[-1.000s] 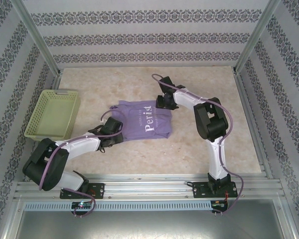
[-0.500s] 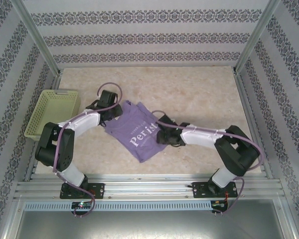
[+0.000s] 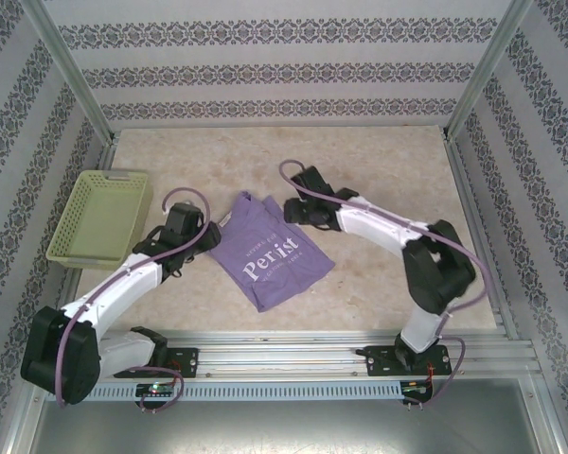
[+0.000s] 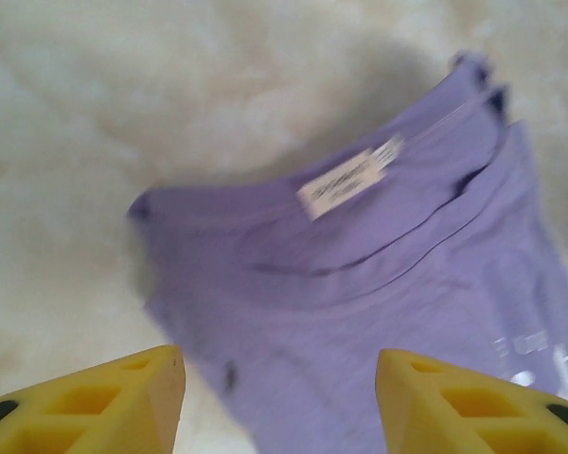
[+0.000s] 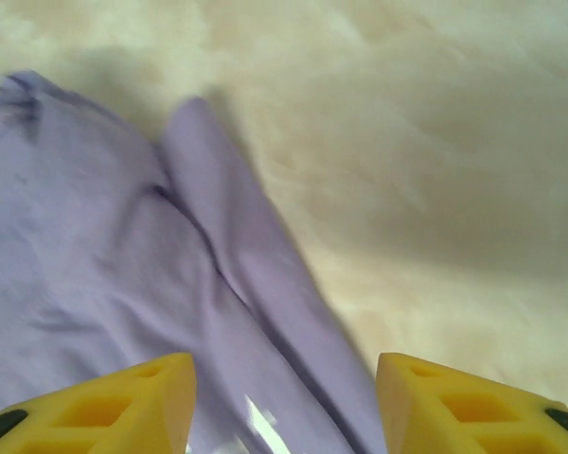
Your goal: Fold the inside-out t-shirt
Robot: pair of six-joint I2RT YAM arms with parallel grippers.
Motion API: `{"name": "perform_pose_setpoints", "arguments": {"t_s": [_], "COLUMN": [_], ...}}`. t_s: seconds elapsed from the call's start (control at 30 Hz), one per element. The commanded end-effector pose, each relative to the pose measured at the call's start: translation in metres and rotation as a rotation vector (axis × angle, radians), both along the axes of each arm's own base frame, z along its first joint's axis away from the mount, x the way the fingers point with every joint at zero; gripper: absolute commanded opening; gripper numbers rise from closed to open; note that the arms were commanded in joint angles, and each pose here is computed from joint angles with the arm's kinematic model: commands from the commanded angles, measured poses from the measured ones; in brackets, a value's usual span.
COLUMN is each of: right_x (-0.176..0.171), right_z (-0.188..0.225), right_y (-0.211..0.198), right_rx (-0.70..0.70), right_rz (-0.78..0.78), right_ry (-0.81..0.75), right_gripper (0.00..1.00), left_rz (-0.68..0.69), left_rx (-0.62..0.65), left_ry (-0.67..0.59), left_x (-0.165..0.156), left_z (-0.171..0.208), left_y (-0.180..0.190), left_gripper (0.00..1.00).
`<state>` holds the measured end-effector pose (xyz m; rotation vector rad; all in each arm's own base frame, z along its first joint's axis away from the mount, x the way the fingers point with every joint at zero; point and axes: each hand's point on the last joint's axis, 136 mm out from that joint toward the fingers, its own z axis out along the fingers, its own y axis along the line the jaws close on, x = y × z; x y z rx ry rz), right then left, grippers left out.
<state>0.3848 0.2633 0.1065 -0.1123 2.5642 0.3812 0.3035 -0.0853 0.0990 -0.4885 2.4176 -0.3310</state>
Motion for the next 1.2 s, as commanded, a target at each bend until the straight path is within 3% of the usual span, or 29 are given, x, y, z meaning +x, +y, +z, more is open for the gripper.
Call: {"name": "perform_pose_setpoints", "arguments": {"t_s": [0.0, 0.17, 0.33, 0.5, 0.73, 0.87, 1.03, 1.17], "right_x": [0.015, 0.043, 0.047, 0.051, 0.055, 0.055, 0.049, 0.038], "right_z": [-0.003, -0.018, -0.035, -0.057, -0.064, -0.054, -0.025, 0.008], "right_y": [0.035, 0.067, 0.101, 0.115, 0.115, 0.093, 0.057, 0.037], "right_rx": [-0.019, -0.007, 0.016, -0.061, -0.078, -0.103, -0.081, -0.057], "right_rz": [0.170, 0.249, 0.346, 0.380, 0.369, 0.297, 0.167, 0.113], "right_ry": [-0.003, 0.007, 0.028, 0.060, 0.074, 0.049, -0.013, -0.087], "right_gripper": [0.54, 0.60, 0.64, 0.63, 0.25, 0.07, 0.00, 0.00], "left_rz": [0.032, 0.023, 0.015, -0.007, -0.032, -0.039, -0.071, -0.134], "left_rx": [-0.063, -0.111, -0.162, -0.162, -0.135, -0.122, -0.142, -0.217], "left_ry": [0.006, 0.002, 0.012, 0.048, 0.096, 0.104, 0.056, -0.034], "left_x": [0.002, 0.020, 0.035, 0.048, 0.067, 0.079, 0.096, 0.106], "left_z": [-0.011, -0.019, -0.029, -0.038, -0.052, -0.053, -0.034, -0.003], "left_y": [0.001, -0.004, -0.010, -0.015, -0.021, -0.022, -0.030, -0.046], "left_gripper": [0.58, 0.59, 0.59, 0.56, 0.31, 0.17, 0.01, 0.00]}}
